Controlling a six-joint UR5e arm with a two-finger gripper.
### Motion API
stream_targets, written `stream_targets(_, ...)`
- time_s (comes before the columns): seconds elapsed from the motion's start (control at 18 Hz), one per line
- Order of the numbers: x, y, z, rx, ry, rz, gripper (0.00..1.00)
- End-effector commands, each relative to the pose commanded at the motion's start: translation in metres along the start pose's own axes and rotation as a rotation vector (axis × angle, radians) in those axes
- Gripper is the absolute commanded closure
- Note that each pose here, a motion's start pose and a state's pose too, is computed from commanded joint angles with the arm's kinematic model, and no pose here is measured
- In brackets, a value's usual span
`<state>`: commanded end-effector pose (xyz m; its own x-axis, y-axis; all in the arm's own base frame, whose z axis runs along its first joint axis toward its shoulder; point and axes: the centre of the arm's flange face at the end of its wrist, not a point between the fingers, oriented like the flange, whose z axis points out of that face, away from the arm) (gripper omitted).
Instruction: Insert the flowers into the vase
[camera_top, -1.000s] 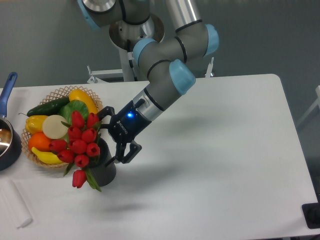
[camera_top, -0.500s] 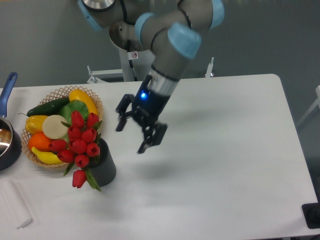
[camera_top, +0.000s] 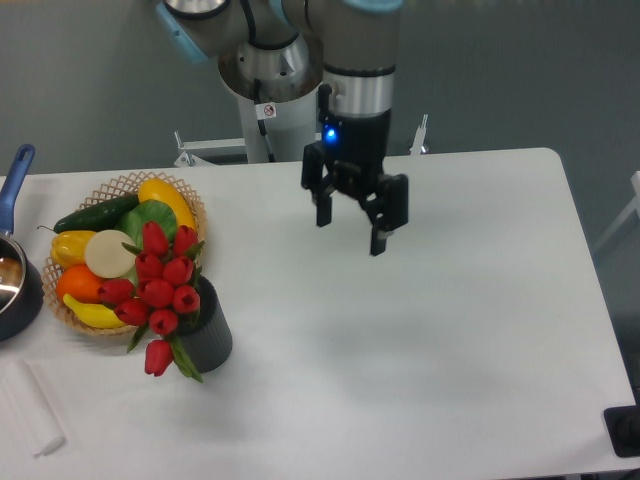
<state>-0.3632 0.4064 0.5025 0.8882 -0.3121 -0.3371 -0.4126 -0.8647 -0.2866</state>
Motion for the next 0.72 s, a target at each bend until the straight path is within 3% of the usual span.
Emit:
stream_targets(0.44, -0.011, 0.03, -0.025, -0.085, 0.139, 0.208, 0.0)
stream_targets(0.72, -0.008, 0.04, -0.029, -0.163, 0.164, 0.238, 0.0)
